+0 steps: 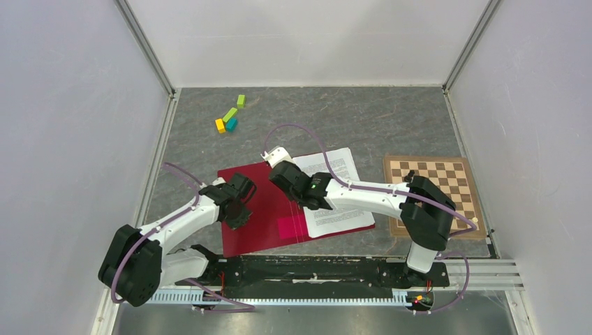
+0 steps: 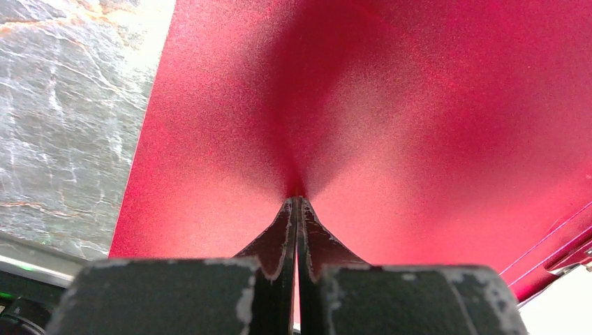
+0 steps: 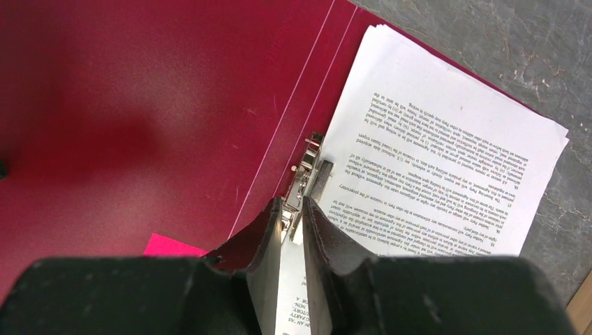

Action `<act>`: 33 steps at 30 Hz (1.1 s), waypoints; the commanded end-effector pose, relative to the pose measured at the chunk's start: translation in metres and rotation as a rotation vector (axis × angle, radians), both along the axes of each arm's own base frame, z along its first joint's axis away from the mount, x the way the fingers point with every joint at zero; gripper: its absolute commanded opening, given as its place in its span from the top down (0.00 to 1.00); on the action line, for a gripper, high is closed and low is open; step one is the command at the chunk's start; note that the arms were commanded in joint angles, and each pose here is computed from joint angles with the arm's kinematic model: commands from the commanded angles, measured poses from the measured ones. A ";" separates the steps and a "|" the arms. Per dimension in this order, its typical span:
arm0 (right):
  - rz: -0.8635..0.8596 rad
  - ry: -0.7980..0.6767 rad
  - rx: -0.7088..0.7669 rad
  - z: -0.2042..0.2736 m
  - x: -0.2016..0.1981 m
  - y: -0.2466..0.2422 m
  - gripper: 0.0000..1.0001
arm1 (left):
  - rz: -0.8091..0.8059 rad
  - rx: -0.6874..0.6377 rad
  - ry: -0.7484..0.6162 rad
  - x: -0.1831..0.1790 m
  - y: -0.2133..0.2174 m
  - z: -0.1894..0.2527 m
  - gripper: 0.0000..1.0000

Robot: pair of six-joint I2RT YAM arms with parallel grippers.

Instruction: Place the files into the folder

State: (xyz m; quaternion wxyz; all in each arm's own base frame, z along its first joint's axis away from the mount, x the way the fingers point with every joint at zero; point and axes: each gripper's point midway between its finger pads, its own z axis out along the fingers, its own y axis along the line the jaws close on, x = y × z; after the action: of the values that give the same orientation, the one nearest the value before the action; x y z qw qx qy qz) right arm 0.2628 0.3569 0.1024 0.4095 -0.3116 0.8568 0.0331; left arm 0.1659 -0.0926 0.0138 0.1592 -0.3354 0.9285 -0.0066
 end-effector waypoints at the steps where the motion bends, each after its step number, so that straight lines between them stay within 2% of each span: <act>1: 0.016 -0.033 0.077 0.031 0.005 0.018 0.80 | 0.051 0.019 -0.021 0.007 0.002 0.007 0.98; 13: 0.005 -0.044 -0.021 0.007 0.012 0.013 0.83 | 0.057 0.017 -0.027 0.006 0.003 0.007 0.98; 33: 0.026 -0.023 -0.060 -0.006 0.004 0.008 0.86 | 0.064 0.030 -0.019 0.005 0.005 0.006 0.98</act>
State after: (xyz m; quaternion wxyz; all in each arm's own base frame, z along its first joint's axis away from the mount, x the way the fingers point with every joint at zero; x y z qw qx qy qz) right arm 0.2672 0.3627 0.0866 0.3985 -0.3322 0.8548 0.0120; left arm 0.1643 -0.0911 0.0137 0.1562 -0.3452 0.9255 -0.0008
